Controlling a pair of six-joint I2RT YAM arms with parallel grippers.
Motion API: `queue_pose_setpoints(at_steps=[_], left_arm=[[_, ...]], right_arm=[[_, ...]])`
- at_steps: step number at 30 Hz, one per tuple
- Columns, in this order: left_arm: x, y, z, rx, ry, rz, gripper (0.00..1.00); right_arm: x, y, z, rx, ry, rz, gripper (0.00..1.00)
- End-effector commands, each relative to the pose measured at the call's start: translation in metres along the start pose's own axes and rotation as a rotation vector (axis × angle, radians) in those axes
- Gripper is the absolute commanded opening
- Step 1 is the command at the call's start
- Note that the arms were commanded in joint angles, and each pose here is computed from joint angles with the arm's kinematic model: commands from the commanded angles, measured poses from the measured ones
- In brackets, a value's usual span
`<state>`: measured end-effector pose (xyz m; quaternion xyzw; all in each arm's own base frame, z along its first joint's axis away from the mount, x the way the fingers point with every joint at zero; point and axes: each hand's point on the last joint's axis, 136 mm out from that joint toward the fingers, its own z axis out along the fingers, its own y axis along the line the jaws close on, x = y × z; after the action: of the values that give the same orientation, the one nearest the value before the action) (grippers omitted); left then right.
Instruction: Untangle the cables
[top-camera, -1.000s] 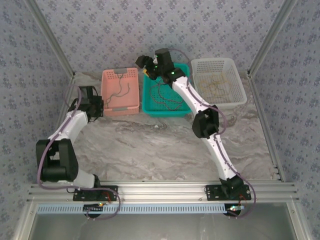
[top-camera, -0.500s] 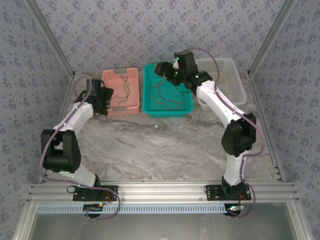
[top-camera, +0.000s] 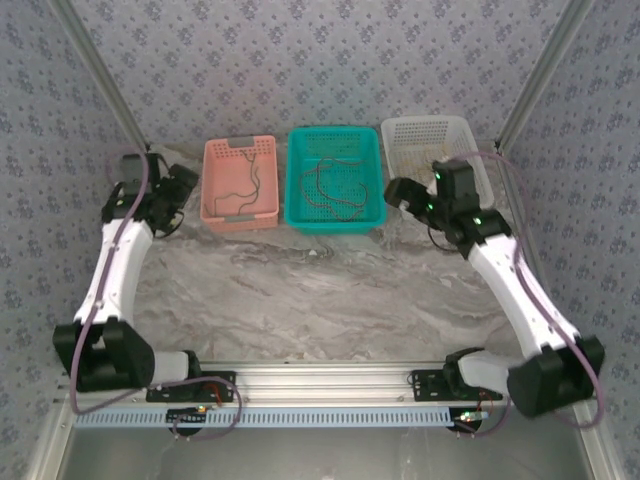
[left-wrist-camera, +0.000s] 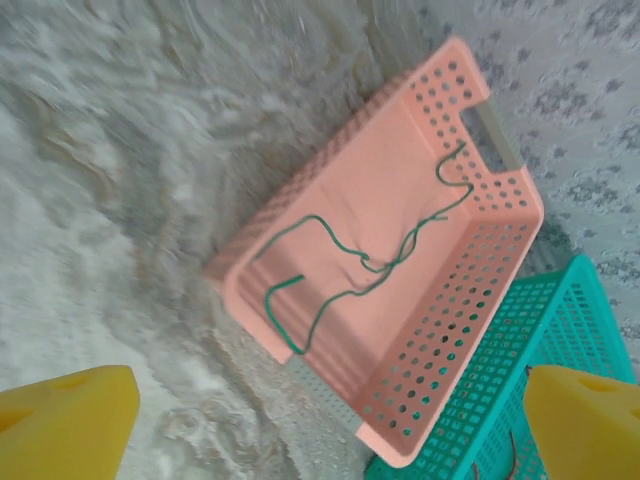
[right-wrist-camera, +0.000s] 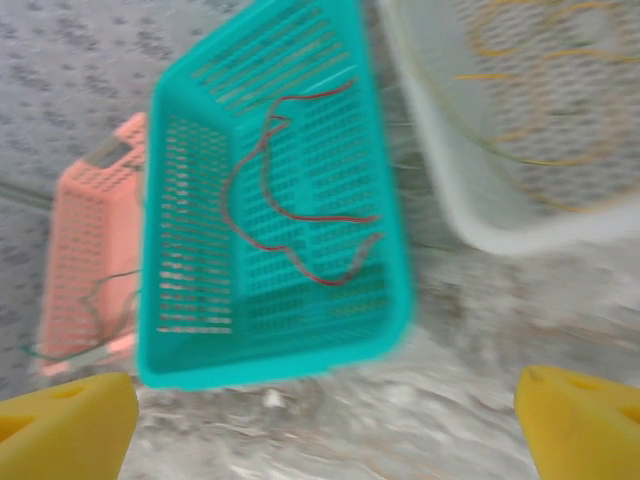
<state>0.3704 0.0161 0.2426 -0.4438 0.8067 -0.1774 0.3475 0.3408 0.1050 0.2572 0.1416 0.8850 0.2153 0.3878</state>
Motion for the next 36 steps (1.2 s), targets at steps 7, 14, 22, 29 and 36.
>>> queue_pose_setpoints(at_steps=[7, 14, 22, 29, 36], left_arm=[[0.030, 0.089, -0.053, -0.156, -0.130, 0.245, 0.99], [0.025, 0.129, -0.044, -0.252, -0.350, 0.651, 0.99], [0.038, 0.125, -0.008, -0.087, -0.478, 0.816, 0.99], [0.039, 0.132, 0.031, -0.033, -0.516, 0.743, 0.99], [0.035, 0.107, 0.062, 0.071, -0.476, 0.753, 0.99]], right_arm=[[0.045, -0.154, -0.084, 0.680, -0.083, -0.131, 0.99], [0.038, -0.168, -0.044, 0.569, -0.318, -0.390, 0.99], [0.042, -0.193, 0.007, 0.495, -0.442, -0.334, 0.99], [0.034, -0.199, 0.033, 0.412, -0.481, -0.330, 0.99], [0.014, -0.198, 0.059, 0.359, -0.466, -0.358, 0.99]])
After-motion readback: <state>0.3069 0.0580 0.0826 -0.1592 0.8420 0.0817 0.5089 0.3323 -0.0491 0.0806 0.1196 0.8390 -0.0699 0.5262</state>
